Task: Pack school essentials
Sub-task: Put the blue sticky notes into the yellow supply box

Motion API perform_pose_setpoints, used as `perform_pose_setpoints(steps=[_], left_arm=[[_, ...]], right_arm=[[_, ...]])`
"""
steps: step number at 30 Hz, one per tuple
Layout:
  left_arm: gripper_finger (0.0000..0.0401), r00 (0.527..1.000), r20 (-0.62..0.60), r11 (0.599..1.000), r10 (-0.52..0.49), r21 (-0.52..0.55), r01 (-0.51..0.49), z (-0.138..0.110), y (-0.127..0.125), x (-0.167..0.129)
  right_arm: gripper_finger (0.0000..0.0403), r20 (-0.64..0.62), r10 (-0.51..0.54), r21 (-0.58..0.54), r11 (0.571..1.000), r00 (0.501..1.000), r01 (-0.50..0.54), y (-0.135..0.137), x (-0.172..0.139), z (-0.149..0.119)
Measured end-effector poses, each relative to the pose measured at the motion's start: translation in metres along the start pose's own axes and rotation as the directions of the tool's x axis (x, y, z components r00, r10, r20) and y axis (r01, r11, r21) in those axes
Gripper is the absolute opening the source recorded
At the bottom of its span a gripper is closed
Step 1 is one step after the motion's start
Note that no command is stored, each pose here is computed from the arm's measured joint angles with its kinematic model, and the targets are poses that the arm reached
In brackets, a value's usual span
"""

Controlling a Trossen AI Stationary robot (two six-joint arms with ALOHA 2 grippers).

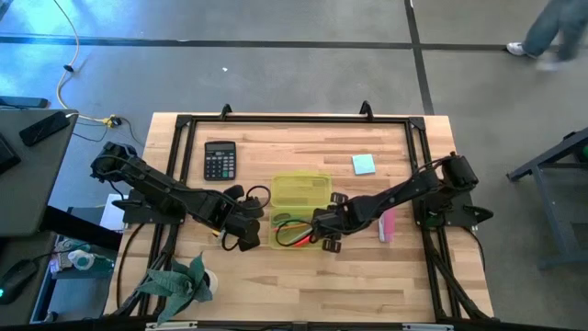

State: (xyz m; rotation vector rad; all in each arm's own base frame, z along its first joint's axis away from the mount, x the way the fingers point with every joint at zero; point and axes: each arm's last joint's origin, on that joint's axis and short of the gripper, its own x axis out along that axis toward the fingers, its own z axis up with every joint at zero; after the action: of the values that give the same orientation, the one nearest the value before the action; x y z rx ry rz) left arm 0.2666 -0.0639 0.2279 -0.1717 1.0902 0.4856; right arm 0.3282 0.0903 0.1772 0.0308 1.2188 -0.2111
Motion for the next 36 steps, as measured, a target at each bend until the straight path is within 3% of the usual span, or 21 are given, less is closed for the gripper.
perform_pose_setpoints(steps=[6,11,19,25,29,36], left_arm=[[0.0085,1.000,0.000,1.000,-0.001,0.000,0.001,0.000,0.000,0.000],[0.0086,1.000,0.000,1.000,0.000,0.000,0.000,0.000,0.000,0.000],[0.0086,1.000,0.000,1.000,-0.001,0.000,0.001,0.000,0.000,0.000],[0.0086,1.000,0.000,1.000,-0.001,0.000,0.001,0.000,0.000,0.000],[0.0086,1.000,-0.003,1.000,-0.004,0.000,0.004,0.000,0.000,0.000],[0.0086,1.000,-0.015,1.000,-0.019,0.000,0.019,0.000,-0.001,0.000]], right_arm=[[0.0145,0.066,-0.002,0.018,1.000,0.998,0.001,-0.008,-0.028,0.001],[0.0145,0.139,-0.108,0.050,0.994,0.984,0.102,-0.026,-0.061,-0.002],[0.0145,0.225,-0.274,0.254,0.943,0.935,0.215,-0.074,-0.118,-0.015],[0.0148,0.186,-0.337,0.408,0.881,0.923,0.240,-0.117,-0.144,-0.030],[0.0176,0.148,-0.337,0.491,0.841,0.930,0.227,-0.143,-0.152,-0.037],[0.0262,0.067,-0.314,0.631,0.748,0.947,0.204,-0.180,-0.151,-0.043]])
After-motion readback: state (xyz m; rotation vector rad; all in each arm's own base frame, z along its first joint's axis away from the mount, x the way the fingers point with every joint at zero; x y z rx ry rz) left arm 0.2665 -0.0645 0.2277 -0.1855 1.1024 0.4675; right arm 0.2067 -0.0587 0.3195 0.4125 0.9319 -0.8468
